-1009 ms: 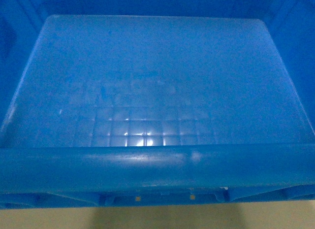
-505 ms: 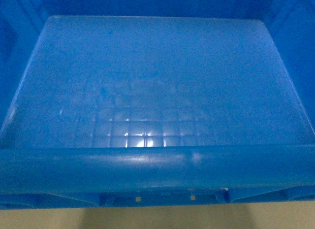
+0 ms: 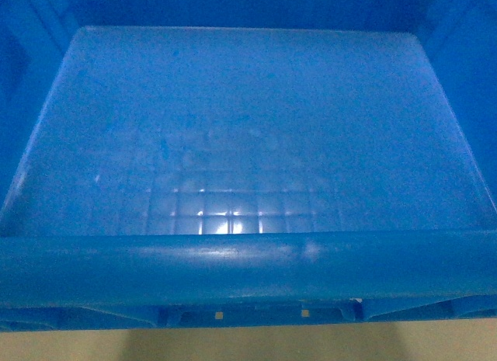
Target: Place box next to blue box on left shelf
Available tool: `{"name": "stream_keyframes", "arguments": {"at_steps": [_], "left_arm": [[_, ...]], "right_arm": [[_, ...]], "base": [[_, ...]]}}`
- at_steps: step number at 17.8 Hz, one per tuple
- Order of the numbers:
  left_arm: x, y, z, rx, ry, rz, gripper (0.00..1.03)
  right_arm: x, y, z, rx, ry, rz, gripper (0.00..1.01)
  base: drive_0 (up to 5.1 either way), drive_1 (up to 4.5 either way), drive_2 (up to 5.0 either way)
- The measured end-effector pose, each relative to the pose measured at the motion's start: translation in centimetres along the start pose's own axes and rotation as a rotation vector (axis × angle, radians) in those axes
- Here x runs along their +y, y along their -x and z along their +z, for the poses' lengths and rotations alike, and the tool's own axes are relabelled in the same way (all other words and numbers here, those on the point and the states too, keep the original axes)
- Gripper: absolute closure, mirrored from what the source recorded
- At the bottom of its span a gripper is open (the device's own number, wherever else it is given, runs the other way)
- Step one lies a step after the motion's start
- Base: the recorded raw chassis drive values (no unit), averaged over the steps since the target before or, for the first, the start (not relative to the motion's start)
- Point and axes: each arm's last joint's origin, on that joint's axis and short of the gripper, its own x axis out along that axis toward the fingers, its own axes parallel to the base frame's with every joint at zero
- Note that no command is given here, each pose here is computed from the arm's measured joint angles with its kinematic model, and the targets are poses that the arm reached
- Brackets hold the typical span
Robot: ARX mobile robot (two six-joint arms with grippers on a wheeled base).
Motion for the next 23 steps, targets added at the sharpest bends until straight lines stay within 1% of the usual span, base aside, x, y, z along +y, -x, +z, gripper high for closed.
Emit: {"name": "stream_keyframes", "arguments": {"at_steps": [10,23], "left_arm": [[0.04,0.04,0.04,-0.003,0.002,0.002,0.92],[0.01,0.01,0.03,-0.002,0.001,0.0,0.92]], "right_arm": [[-0.02,0.05,0.08,-0.007,-0.004,0.001,0.84],[-0.02,0.03,0.03,-0.002,-0.001,-0.001,0.84]], "base": [[0.0,0.0,0.0],[0.2,4.4,-4.1]]}}
